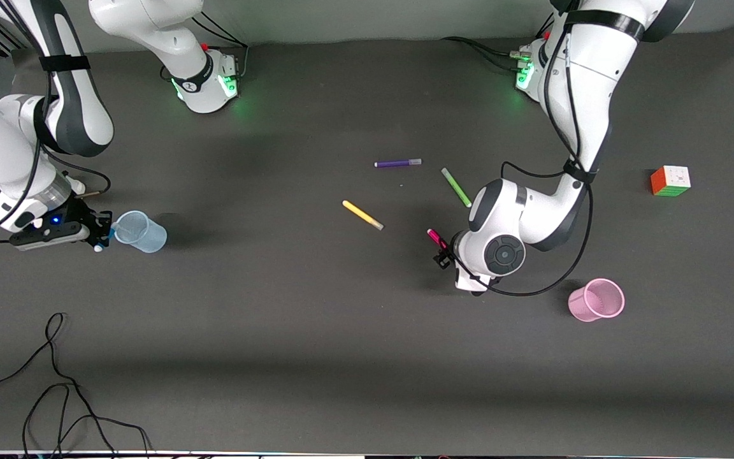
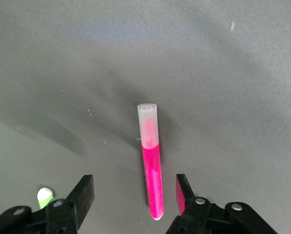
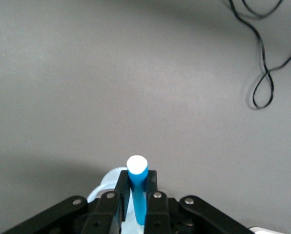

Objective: Place pink and blue markers in matching cups
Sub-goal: 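Drop the blue marker while the left gripper grasps the pink marker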

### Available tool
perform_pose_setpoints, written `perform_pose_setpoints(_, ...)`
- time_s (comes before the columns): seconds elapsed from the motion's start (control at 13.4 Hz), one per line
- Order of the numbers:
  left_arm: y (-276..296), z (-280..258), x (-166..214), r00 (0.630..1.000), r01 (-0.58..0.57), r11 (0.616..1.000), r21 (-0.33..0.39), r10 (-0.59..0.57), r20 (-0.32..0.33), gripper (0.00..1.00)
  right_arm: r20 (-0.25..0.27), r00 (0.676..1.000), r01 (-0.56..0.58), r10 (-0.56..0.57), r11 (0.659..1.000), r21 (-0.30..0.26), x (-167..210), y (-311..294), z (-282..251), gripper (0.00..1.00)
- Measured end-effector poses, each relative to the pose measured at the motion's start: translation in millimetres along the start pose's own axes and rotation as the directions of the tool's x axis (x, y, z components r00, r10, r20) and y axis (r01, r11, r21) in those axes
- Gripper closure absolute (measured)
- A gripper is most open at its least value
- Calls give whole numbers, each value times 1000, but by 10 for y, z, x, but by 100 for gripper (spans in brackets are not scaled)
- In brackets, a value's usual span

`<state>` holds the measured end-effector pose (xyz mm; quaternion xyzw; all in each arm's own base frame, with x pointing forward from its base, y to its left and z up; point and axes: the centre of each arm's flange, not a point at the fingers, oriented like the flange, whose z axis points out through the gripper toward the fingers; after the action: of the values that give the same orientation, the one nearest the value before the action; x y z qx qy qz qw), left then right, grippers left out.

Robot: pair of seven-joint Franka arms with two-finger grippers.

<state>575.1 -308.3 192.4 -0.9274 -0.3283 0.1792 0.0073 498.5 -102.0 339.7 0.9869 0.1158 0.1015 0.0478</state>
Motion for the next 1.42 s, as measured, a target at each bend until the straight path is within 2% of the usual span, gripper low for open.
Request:
perform_pose_setpoints(0.22,2,66,-30,1000,0,1000,-5,0,-7,27,-30,1000,1,-1,1000,-6,-196,-101,175,83)
perform_pose_setpoints(0.52,52,88,-113,1000,12,1000,-13,-13,-16,35,-36,999,5,-5,1000,-5,-200,-132,172,83)
perform_pose_setpoints(0.6,60,98,-134,1000,11,1000,-12,-11,-17,42,-44,999,5,-5,1000,-8,-193,-130,166,83)
perform_pose_setpoints(0.67,67,113,-159,1000,9,1000,-10,-9,-18,43,-52,999,5,-5,1000,-11,-188,-128,161,83)
perform_pose_setpoints(0.82,76,147,-200,1000,5,1000,-8,-5,-19,58,-73,997,5,-6,1000,-19,-200,-137,169,83)
perform_pose_setpoints(0.89,79,155,-209,1000,5,1000,-8,-5,-20,58,-82,997,5,-7,1000,-22,-221,-150,186,83)
perform_pose_setpoints(0.97,80,157,-211,1000,6,1000,-8,-6,-20,67,-89,996,5,-7,1000,-24,-251,-167,209,83)
perform_pose_setpoints(1.04,79,157,-210,1000,6,1000,-8,-6,-20,70,-91,996,5,-7,1000,-25,-280,-183,233,83)
perform_pose_setpoints(1.27,76,164,-208,1000,8,1000,-7,-8,-20,70,-87,996,6,-8,1000,-22,-315,-201,264,82)
perform_pose_setpoints(1.34,75,171,-206,1000,8,1000,-6,-9,-20,70,-86,996,5,-7,1000,-22,-319,-202,267,78)
perform_pose_setpoints(1.42,76,175,-204,1000,9,1000,-8,-9,-20,70,-85,996,5,-7,1000,-22,-323,-204,271,68)
